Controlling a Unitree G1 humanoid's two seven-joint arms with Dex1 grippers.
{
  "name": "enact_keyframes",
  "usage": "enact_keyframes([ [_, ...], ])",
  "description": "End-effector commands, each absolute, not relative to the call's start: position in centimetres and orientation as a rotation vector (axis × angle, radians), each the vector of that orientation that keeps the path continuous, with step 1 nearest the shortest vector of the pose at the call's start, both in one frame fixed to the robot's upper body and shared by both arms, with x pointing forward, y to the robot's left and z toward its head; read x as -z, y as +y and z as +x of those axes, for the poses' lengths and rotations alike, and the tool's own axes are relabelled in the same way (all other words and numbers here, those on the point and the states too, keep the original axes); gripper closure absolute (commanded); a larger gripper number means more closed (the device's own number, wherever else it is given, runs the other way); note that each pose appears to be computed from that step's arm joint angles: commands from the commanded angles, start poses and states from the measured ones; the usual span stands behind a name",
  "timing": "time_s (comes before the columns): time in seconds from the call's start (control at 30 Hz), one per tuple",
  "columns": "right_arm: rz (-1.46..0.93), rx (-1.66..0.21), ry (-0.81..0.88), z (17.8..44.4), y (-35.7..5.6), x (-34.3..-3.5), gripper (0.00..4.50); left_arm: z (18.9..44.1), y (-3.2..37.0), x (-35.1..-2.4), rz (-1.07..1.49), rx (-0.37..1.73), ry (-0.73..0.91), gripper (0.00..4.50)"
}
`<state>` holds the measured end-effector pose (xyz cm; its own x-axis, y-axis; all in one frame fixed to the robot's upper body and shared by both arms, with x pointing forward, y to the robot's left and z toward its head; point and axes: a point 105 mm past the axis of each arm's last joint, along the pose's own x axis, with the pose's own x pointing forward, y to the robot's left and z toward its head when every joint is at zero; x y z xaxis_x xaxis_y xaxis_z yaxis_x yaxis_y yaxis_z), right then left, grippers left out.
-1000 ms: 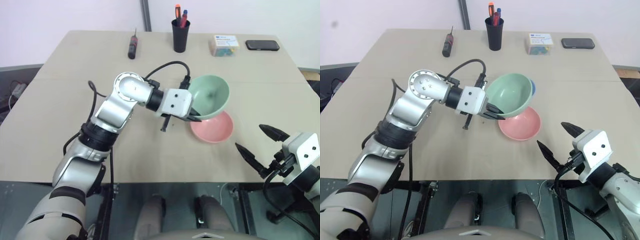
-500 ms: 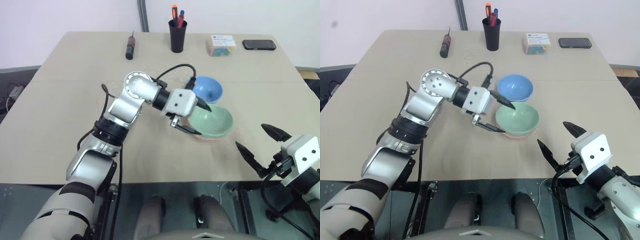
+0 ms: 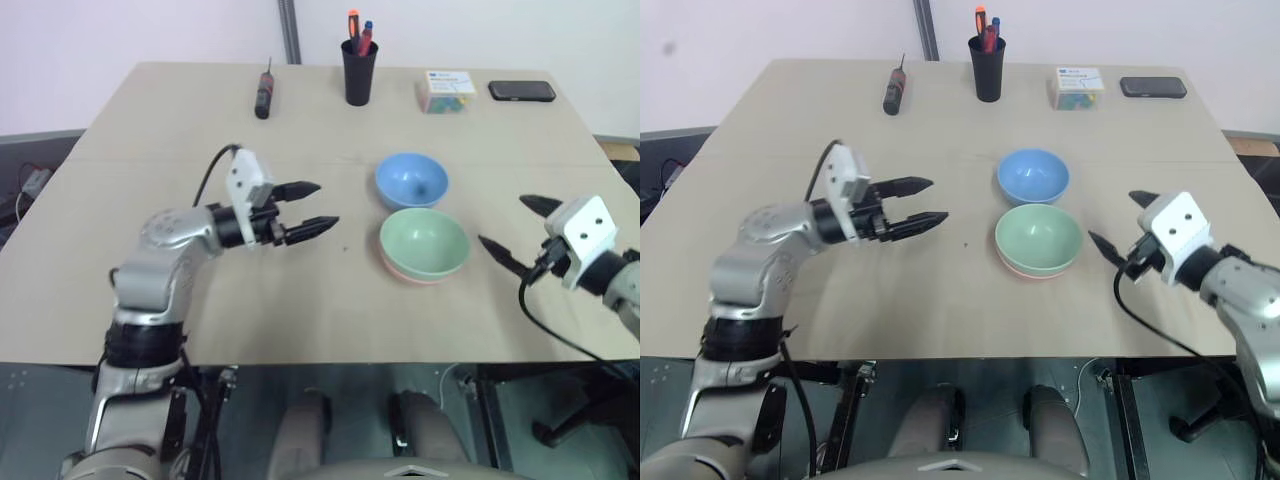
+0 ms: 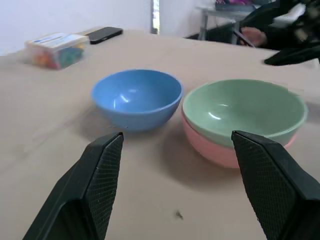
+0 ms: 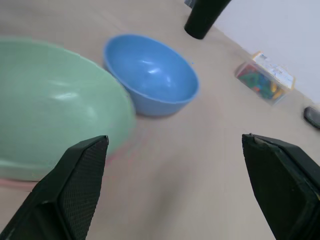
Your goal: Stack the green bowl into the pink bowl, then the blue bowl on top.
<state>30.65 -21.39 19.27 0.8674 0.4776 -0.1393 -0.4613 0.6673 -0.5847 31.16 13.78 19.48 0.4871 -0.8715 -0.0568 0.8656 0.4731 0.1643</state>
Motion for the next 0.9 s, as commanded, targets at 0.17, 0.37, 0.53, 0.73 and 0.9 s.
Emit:
enact_keyframes([
  [0.17, -1.212, -0.578, -0.126, 37.5, -22.1, -21.2, 0.0, 29.4, 13.1, -20.4, 0.199, 1.034, -0.105, 0.85],
  [0.37, -1.476, -0.783, -0.219, 40.2, -18.3, -19.4, 0.0, 29.0, 13.3, -20.7, 0.206, 1.012, -0.116, 0.85],
  [0.53, -1.621, -0.86, -0.293, 41.5, -15.8, -18.9, 0.0, 28.5, 13.7, -20.8, 0.2, 0.993, -0.119, 0.85],
  [0.73, -1.678, -0.911, -0.305, 42.0, -14.8, -18.5, 0.0, 26.3, 14.8, -21.6, 0.142, 1.072, -0.158, 0.85],
  [0.9, -1.664, -0.967, -0.295, 41.7, -14.4, -17.9, 0.0, 25.1, 16.4, -21.9, 0.132, 1.131, -0.143, 0.85],
])
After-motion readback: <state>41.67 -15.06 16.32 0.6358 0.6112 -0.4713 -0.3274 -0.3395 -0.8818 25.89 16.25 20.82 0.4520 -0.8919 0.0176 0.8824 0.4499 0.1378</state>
